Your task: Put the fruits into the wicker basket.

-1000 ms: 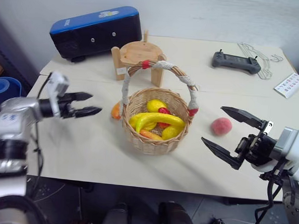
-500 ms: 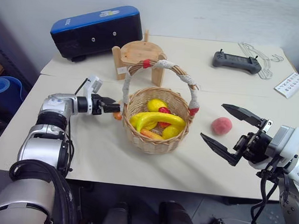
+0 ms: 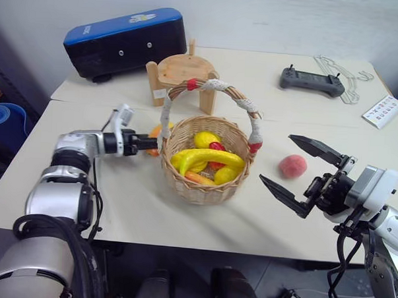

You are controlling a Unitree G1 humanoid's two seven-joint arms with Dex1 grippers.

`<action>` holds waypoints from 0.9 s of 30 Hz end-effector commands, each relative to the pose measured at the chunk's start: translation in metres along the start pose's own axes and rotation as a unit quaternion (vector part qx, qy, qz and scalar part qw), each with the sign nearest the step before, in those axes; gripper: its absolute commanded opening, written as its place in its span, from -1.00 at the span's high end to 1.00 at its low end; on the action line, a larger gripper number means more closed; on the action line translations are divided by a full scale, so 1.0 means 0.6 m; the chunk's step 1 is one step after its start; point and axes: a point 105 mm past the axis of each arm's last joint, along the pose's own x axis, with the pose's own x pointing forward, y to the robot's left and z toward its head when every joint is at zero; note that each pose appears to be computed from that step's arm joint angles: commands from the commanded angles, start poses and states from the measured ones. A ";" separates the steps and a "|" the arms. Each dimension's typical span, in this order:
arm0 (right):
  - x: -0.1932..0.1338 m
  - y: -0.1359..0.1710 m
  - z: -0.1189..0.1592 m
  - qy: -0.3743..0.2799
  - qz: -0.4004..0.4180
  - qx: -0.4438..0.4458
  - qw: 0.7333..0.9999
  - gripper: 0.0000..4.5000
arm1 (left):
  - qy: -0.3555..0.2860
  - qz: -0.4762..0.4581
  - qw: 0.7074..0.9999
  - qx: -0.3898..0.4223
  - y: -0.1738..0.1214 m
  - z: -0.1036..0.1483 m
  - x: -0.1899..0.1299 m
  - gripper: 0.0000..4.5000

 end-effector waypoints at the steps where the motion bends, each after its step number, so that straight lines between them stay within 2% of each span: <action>1: 0.003 -0.004 0.017 -0.008 -0.003 -0.020 1.000 -1.00 | -0.068 -0.005 0.995 0.075 0.001 0.061 -0.072 -0.18; 5: -0.006 -0.024 0.016 -0.013 -0.040 -0.010 0.999 -1.00 | -0.032 -0.063 0.985 0.154 -0.031 0.062 -0.137 -0.18; 7: -0.011 -0.028 0.010 -0.003 -0.044 -0.004 0.999 -1.00 | -0.003 -0.117 0.975 0.188 -0.067 0.057 -0.156 -0.18; 9: -0.020 -0.031 -0.003 0.014 -0.041 0.008 0.999 -1.00 | 0.033 -0.183 0.954 0.235 -0.125 0.055 -0.162 -0.18; 12: -0.036 -0.026 -0.024 0.042 -0.031 0.026 0.998 -1.00 | 0.085 -0.257 0.915 0.298 -0.211 0.037 -0.145 -0.18; 14: -0.045 -0.025 -0.033 0.052 -0.032 0.034 0.998 -1.00 | 0.096 -0.289 0.900 0.313 -0.252 0.028 -0.133 -0.18; 16: -0.057 -0.024 -0.047 0.066 -0.039 0.045 0.996 -1.00 | 0.057 -0.327 0.883 0.331 -0.310 0.036 -0.092 -0.18; 18: -0.068 -0.020 -0.059 0.079 -0.045 0.055 0.994 -1.00 | 0.049 -0.338 0.891 0.298 -0.350 0.037 -0.047 -0.18; 21: -0.076 -0.014 -0.065 0.087 -0.045 0.059 0.993 -1.00 | 0.068 -0.328 0.901 0.276 -0.369 0.027 -0.001 -0.18; 24: -0.087 -0.010 -0.067 0.088 -0.057 0.057 0.993 -1.00 | 0.066 -0.276 0.917 0.279 -0.359 0.033 0.044 -0.18; 27: -0.109 -0.004 -0.070 0.092 -0.075 0.057 0.991 -1.00 | 0.073 -0.261 0.919 0.286 -0.349 0.032 0.052 -0.62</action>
